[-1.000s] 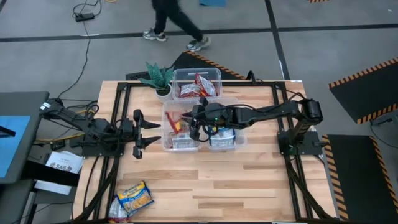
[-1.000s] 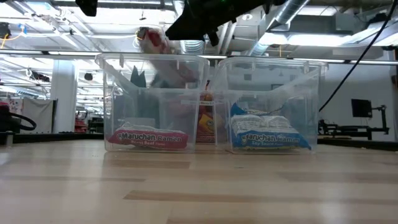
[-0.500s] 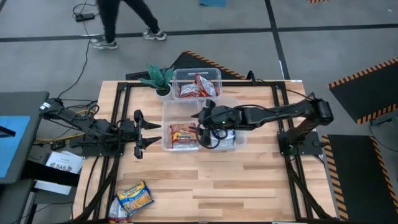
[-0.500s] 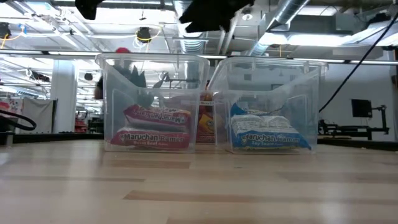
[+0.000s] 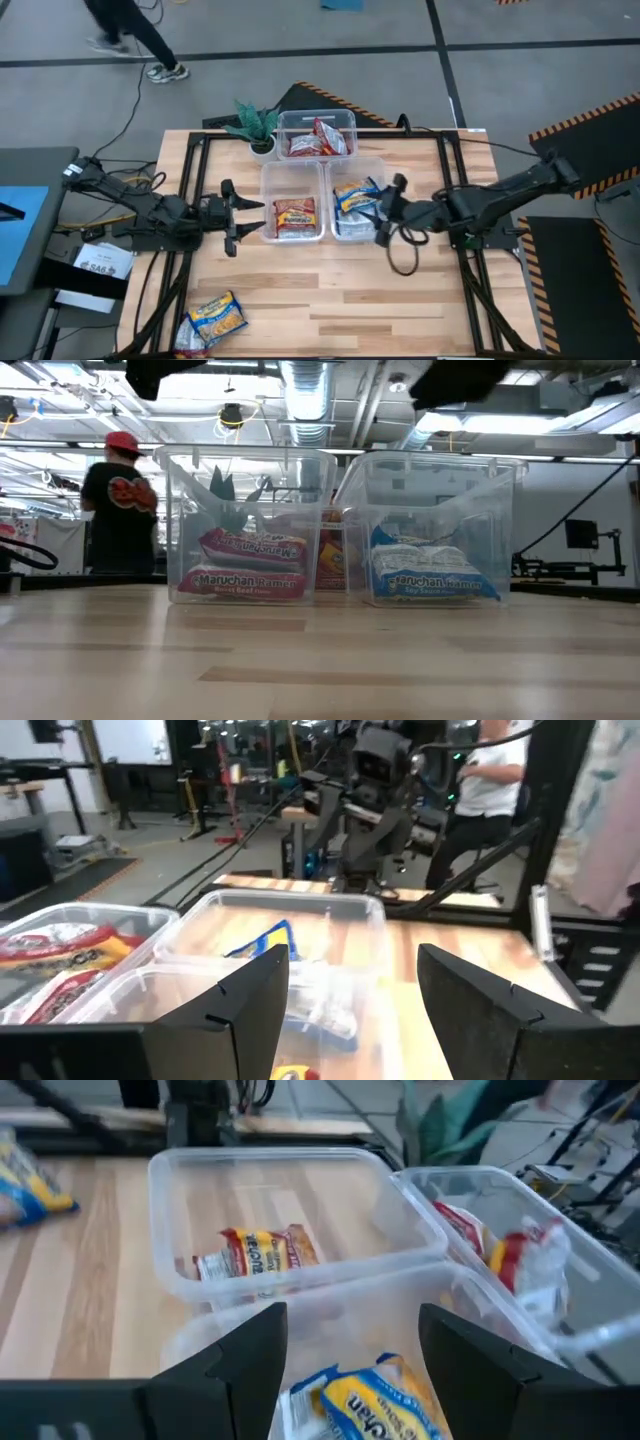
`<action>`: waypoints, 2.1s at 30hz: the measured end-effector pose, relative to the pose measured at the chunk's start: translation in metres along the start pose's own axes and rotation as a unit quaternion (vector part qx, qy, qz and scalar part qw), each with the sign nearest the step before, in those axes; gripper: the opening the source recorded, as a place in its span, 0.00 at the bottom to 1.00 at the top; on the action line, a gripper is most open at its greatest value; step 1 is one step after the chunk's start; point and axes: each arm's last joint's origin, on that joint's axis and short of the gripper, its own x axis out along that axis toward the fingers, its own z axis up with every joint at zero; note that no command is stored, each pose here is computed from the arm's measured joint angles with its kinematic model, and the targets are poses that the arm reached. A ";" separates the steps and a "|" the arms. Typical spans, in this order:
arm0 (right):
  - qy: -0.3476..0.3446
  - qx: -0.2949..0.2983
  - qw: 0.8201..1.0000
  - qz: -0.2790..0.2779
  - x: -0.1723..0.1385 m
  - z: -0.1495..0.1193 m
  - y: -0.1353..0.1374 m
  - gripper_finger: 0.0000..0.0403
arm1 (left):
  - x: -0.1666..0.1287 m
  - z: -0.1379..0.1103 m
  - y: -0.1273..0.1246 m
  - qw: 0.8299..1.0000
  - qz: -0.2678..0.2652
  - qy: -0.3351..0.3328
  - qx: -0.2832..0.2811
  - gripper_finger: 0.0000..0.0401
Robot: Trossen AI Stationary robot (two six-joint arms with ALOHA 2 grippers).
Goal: Sort Maruchan noodles
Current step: Put the blue noodle pack into the bottom right transparent bin
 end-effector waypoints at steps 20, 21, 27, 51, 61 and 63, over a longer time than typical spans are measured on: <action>-0.005 0.019 1.000 -0.001 -0.006 -0.039 -0.003 0.62 | 0.025 0.007 -0.104 0.829 -0.058 0.531 -0.164 0.52; -0.006 0.019 1.000 -0.001 -0.006 -0.039 -0.003 0.62 | 0.024 0.005 -0.115 0.811 -0.046 0.556 -0.175 0.52; -0.005 0.019 1.000 -0.001 -0.006 -0.039 -0.003 0.62 | 0.002 -0.030 -0.175 0.702 0.048 0.674 -0.223 0.52; -0.005 0.020 1.000 -0.001 -0.006 -0.038 -0.003 0.62 | -0.028 -0.098 -0.198 0.620 0.221 0.725 -0.204 0.52; -0.005 0.019 1.000 -0.001 -0.006 -0.038 -0.003 0.62 | -0.022 -0.129 -0.183 0.617 0.160 0.748 -0.187 0.50; -0.005 0.019 1.000 -0.001 -0.006 -0.038 -0.003 0.62 | -0.021 -0.129 -0.182 0.619 0.151 0.749 -0.179 0.44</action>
